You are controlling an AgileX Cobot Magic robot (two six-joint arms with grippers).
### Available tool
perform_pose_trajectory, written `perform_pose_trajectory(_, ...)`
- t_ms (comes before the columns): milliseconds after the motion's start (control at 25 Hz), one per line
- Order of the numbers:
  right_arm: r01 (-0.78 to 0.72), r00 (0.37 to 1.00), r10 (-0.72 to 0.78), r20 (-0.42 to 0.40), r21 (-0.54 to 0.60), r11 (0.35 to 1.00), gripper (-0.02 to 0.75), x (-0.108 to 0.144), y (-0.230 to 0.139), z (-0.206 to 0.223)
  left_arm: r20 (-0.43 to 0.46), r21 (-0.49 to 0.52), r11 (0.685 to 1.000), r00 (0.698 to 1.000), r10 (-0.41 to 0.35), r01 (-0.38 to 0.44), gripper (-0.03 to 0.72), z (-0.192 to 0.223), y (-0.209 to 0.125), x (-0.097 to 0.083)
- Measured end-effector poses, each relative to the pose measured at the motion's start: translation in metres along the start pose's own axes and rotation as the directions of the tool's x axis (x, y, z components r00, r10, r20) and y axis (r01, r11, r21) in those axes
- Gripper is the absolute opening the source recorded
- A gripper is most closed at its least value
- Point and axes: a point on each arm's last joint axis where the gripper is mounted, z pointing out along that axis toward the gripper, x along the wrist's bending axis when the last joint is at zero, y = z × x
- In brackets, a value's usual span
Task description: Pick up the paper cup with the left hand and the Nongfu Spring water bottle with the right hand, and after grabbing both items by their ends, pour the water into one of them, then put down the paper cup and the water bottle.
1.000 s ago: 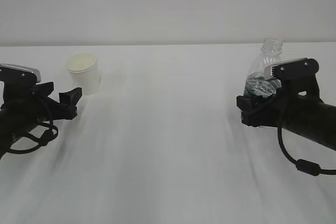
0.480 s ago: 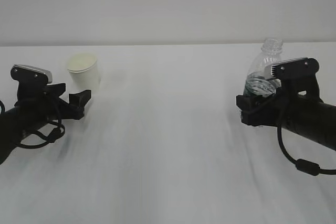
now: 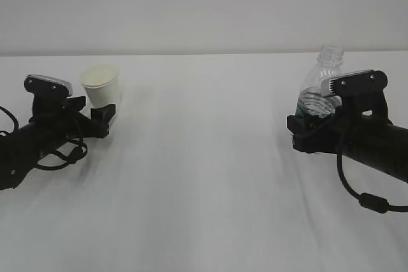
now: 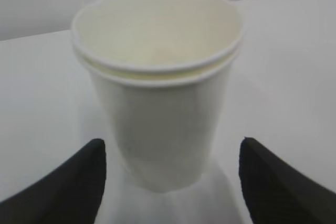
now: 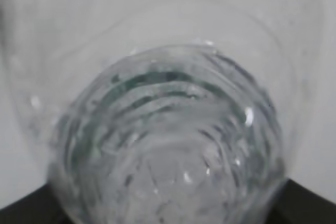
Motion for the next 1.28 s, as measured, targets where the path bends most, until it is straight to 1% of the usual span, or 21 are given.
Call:
perform_pose_trajectory(600,0.0,1.0,0.0,-0.002,-0.021,1.0,0.451,0.0,0.002,0.0,-0.001,-0.004,1.0,1.0,0.021,-0.021,0.568,0.035,0.004,0.008)
perform_pose_trajectory(800,0.0,1.0,0.0,-0.002,-0.023,1.0,0.451,0.0,0.002,0.0,-0.002,-0.035,0.999,1.0,0.027,-0.028,0.565,0.044,0.015,0.01)
perform_pose_trajectory(880,0.0,1.0,0.0,-0.002,-0.023,1.0,0.451,0.0,0.002,0.0,0.0,-0.03,0.999,1.0,0.028,-0.028,0.549,0.047,0.014,0.011)
perform_pose_trajectory(1080,0.0,1.0,0.0,-0.002,-0.023,1.0,0.451,0.0,0.002,0.0,0.009,-0.018,1.0,1.0,0.025,-0.025,0.477,0.049,0.012,0.01)
perform_pose_trajectory(1280,0.0,1.0,0.0,-0.002,-0.023,1.0,0.451,0.0,0.002,0.0,0.01,-0.019,1.0,1.0,0.024,-0.024,0.461,0.049,0.012,0.01)
